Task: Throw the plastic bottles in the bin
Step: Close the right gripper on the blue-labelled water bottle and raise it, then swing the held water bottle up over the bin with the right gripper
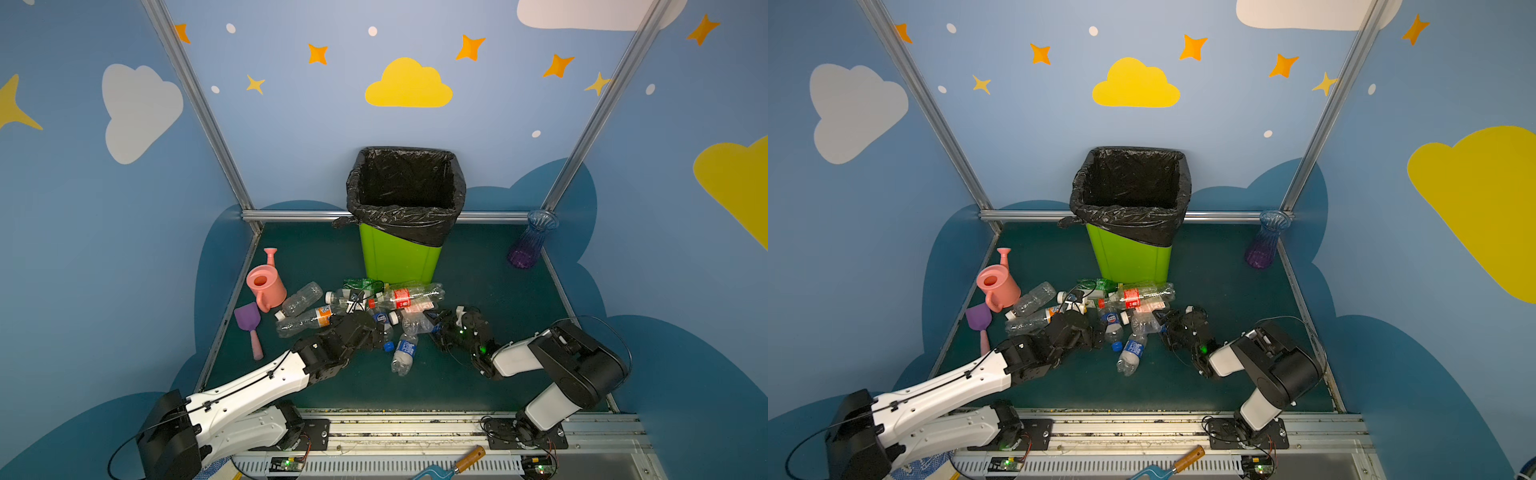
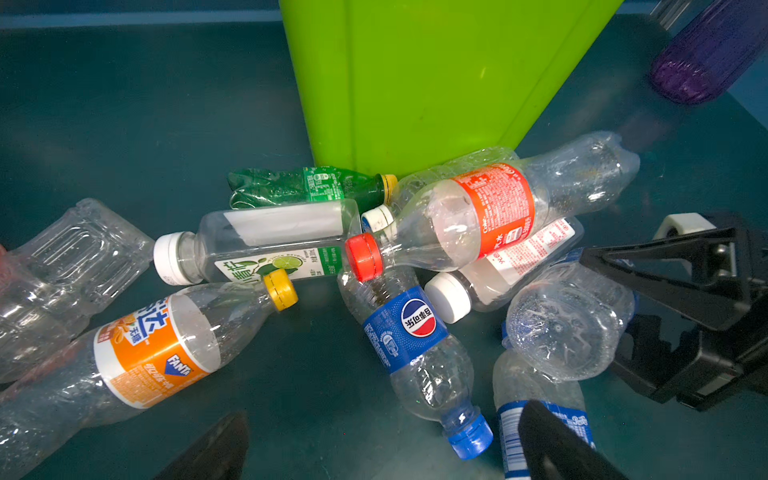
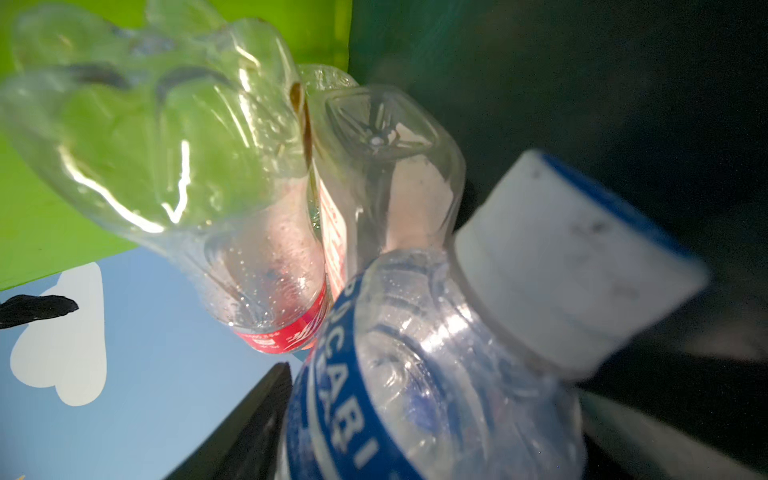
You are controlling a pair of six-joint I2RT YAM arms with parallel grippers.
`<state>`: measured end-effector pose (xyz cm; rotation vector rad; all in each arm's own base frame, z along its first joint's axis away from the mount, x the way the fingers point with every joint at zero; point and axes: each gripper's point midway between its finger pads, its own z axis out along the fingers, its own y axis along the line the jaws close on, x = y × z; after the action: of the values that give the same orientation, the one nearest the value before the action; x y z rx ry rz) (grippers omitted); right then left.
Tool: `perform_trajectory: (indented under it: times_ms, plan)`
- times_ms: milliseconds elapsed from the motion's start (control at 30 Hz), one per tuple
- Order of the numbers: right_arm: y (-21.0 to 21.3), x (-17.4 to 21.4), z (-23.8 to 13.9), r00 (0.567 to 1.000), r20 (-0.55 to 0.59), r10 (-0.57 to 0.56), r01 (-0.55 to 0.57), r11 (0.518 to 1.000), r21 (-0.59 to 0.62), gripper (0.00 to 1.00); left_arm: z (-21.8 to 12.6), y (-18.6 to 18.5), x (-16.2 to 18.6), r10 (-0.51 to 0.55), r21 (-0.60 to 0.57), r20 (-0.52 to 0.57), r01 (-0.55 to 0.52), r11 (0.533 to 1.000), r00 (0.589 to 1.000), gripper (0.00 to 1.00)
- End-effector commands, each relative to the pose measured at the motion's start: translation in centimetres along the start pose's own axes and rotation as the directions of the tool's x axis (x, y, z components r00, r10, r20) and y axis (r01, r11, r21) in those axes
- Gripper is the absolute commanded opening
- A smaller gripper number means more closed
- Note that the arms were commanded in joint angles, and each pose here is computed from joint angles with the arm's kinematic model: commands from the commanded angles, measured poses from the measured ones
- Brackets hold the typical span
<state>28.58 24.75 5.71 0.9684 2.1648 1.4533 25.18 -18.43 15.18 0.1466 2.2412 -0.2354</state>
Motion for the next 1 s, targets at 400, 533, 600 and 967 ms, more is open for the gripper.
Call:
perform_trajectory:
  times_ms: [400,533,600,967]
  plan:
    - [0.1,-2.0,-4.7,0.982,0.169,-0.084,0.068,0.993,0.1,0.69,-0.1,0.6,0.1,-0.048,0.006,0.017,0.047,0.999,0.999,1.0]
    - [1.5,-3.0,-7.0,0.962,0.234,-0.144,0.122,0.987,0.103,0.66,0.0,0.8,0.0,-0.049,0.002,0.019,0.049,0.999,0.999,1.0]
    - [3.1,-3.6,-8.3,0.948,0.26,-0.185,0.167,0.982,0.088,0.64,0.0,0.9,-0.1,-0.052,-0.003,0.024,0.052,0.999,0.998,1.0]
    - [18.4,-6.3,-17.8,0.778,0.421,-0.466,0.513,0.858,0.002,0.54,0.5,2.4,0.2,-0.098,-0.018,0.027,0.098,0.995,0.995,1.0]
